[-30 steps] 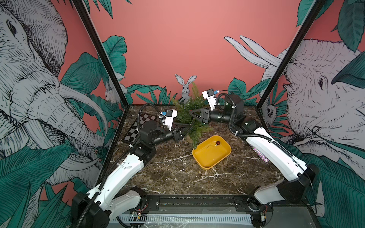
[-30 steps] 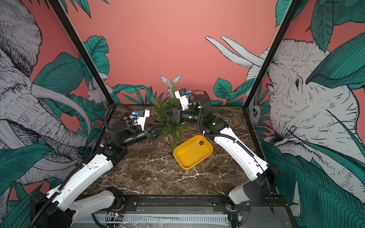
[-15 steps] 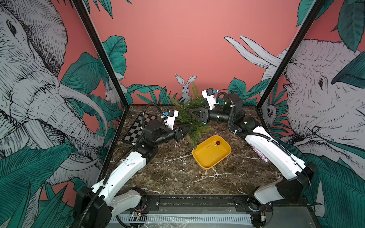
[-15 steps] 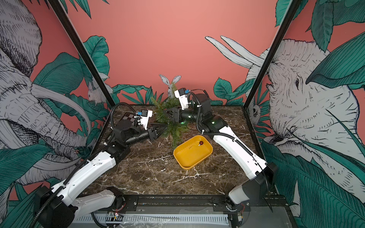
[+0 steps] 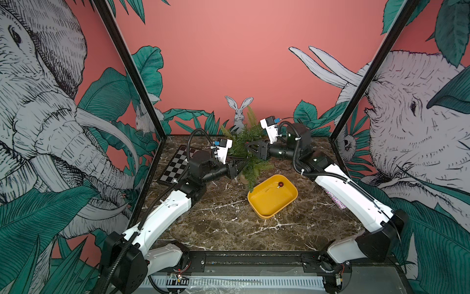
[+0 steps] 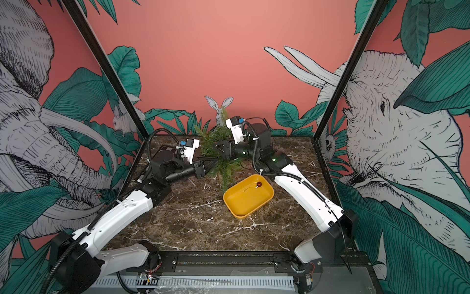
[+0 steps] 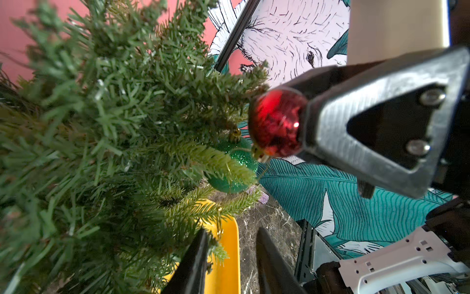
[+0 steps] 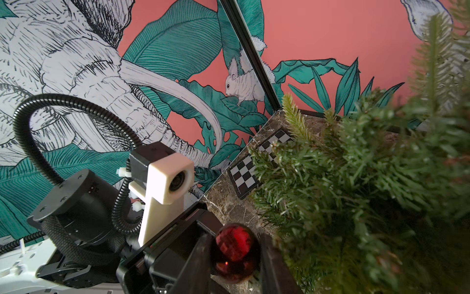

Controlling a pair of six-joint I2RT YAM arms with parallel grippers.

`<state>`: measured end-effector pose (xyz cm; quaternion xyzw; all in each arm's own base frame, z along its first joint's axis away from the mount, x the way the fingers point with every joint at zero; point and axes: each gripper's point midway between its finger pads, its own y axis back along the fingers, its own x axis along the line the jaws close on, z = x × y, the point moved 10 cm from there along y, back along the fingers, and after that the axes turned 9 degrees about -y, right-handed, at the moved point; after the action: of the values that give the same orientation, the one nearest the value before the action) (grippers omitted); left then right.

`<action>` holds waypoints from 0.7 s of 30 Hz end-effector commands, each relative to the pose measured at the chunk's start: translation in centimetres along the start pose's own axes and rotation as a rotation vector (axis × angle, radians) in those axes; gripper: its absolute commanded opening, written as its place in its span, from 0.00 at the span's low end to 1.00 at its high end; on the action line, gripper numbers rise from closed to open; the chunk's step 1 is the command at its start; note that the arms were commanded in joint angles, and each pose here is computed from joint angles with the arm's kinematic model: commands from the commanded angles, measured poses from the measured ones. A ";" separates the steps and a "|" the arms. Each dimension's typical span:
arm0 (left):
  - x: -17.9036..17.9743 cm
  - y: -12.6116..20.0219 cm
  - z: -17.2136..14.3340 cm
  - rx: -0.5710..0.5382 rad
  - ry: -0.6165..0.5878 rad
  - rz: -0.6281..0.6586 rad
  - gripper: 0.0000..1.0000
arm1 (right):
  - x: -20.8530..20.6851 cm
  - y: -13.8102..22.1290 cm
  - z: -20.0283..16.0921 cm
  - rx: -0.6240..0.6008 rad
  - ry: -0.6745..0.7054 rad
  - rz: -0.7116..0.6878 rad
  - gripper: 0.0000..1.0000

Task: Decorate the small christmas tree with ornaments
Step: Hang an ornament on the christmas tree.

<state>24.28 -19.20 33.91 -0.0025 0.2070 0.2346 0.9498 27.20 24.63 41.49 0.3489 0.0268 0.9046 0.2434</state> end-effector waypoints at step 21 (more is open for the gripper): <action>0.7 -1.5 2.5 -0.010 -0.047 0.049 0.18 | 0.5 2.1 -0.1 -0.139 0.042 -0.016 0.30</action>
<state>26.24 -20.14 34.73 0.0098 0.1967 0.2529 0.9473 26.72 23.63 39.98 0.3392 0.0152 0.8981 0.2795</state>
